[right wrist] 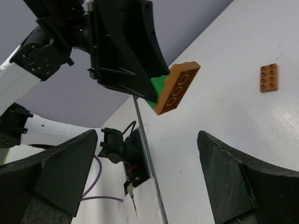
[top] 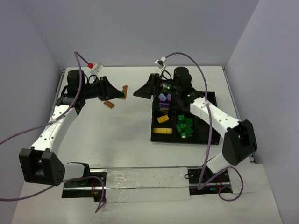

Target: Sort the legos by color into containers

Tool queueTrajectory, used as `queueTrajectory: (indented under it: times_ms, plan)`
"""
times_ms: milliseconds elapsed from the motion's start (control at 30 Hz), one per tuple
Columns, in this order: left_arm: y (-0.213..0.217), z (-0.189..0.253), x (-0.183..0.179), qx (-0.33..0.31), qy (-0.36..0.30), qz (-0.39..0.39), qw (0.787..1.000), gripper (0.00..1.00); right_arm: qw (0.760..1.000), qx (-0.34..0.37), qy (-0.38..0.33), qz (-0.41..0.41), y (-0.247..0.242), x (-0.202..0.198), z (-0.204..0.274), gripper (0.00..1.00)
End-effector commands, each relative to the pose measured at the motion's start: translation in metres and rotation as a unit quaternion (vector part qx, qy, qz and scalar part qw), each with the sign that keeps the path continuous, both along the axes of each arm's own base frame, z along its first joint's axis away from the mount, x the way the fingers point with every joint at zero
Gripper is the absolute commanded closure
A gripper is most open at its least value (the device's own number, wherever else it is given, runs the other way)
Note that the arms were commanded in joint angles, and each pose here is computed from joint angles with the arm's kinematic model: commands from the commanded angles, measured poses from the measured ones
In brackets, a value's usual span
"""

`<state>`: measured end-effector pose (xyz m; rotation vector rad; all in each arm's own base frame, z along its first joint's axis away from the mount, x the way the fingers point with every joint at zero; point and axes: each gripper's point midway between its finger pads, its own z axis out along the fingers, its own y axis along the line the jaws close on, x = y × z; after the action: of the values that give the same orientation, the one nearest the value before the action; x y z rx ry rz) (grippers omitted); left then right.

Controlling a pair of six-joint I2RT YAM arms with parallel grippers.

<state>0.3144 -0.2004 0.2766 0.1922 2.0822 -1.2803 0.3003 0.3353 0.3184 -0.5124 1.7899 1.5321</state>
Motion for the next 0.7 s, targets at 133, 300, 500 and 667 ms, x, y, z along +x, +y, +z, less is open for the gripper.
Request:
queueTrajectory:
  times_ms: [133,300,500,667]
  plan:
    - [-0.004,0.035,-0.014,-0.012,-0.068,-0.044,0.997,1.0,0.995,0.054,-0.017,0.079,0.03,-0.002,0.026,0.05]
    - [-0.004,0.04,-0.02,-0.017,-0.073,-0.051,0.996,1.0,0.993,0.065,-0.009,0.097,0.044,0.005,0.025,0.07]
    - [-0.003,0.046,-0.027,-0.018,-0.081,-0.052,0.995,1.0,0.989,0.081,0.013,0.124,0.054,0.006,0.022,0.18]
    - [-0.004,0.05,-0.031,-0.021,-0.086,-0.055,0.995,1.0,0.983,0.11,0.021,0.143,0.057,0.002,0.022,0.26]
